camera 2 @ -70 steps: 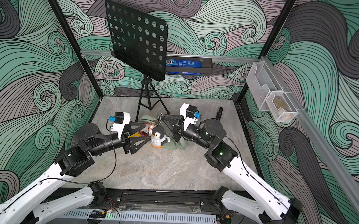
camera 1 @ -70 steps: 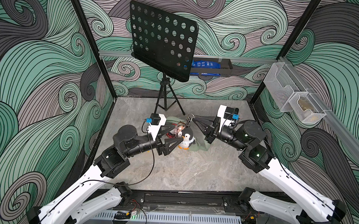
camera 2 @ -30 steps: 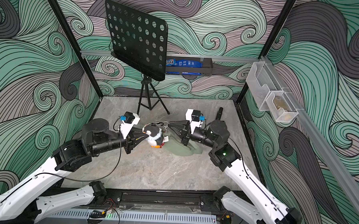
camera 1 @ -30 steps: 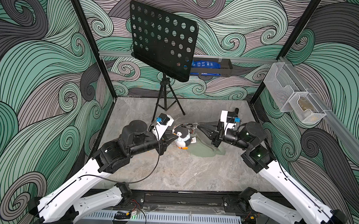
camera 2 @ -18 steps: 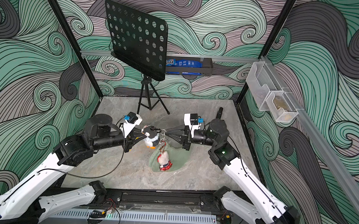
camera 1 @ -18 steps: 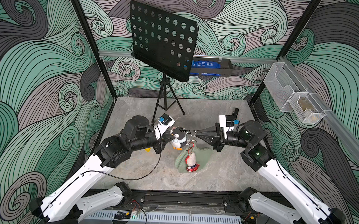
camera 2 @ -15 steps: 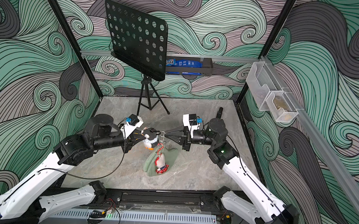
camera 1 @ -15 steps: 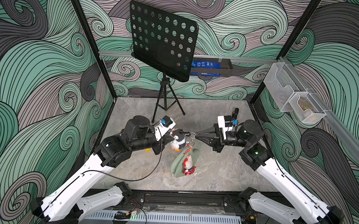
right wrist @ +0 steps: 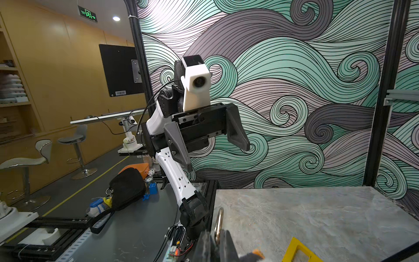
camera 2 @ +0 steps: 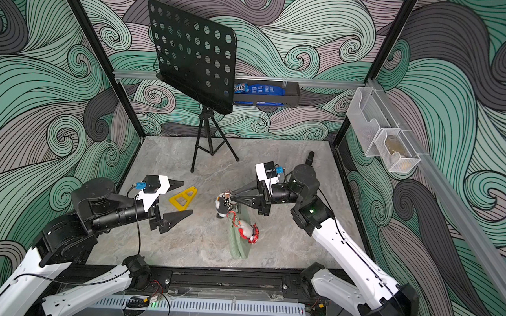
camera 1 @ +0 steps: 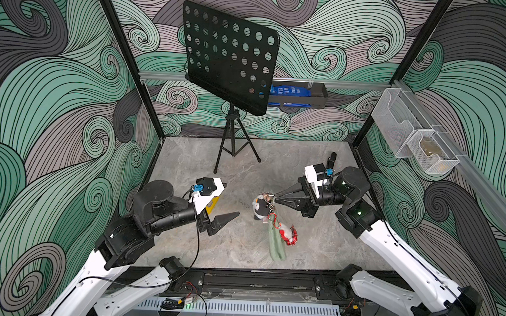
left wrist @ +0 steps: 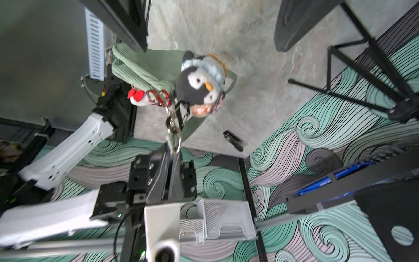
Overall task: Remove the decoration from the bag
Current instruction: Remove the decoration item from the bag.
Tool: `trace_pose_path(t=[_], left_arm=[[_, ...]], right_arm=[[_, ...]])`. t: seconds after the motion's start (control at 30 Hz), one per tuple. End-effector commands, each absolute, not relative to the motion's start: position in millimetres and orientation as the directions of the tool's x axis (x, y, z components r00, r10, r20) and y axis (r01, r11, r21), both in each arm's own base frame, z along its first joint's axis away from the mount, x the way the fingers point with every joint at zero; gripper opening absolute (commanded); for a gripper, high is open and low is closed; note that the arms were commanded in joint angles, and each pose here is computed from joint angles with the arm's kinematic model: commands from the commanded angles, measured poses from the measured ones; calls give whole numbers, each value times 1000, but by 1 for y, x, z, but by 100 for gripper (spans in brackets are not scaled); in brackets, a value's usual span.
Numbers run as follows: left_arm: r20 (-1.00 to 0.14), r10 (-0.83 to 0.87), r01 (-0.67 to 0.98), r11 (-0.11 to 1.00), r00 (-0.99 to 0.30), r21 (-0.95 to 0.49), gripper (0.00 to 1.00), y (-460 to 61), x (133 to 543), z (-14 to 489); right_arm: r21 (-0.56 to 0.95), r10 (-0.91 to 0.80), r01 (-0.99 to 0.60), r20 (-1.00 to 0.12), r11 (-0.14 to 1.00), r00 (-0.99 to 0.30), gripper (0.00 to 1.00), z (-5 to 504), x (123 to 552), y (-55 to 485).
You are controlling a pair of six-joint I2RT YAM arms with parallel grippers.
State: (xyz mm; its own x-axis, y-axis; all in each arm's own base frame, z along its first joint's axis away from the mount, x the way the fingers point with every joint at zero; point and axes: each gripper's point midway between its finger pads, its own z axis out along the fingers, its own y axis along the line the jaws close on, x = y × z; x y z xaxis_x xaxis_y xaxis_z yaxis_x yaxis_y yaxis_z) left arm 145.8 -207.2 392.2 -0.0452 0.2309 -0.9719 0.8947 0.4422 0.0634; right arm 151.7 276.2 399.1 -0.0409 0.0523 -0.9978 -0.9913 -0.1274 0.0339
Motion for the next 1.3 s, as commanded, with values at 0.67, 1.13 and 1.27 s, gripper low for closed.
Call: trace_pose_path(t=[0.67, 1.13, 1.27], left_arm=[[-976, 42, 975, 55, -216, -213, 73, -279, 134, 393], [-977, 34, 977, 26, -213, -212, 72, -286, 134, 390], [-979, 28, 979, 31, -202, -201, 71, -285, 134, 391]], right_arm=[[-8, 119, -986, -993, -166, -12, 0, 437, 134, 277], [33, 129, -995, -991, -93, -45, 0, 444, 148, 279], [35, 131, -995, -990, -97, -47, 0, 446, 147, 279]])
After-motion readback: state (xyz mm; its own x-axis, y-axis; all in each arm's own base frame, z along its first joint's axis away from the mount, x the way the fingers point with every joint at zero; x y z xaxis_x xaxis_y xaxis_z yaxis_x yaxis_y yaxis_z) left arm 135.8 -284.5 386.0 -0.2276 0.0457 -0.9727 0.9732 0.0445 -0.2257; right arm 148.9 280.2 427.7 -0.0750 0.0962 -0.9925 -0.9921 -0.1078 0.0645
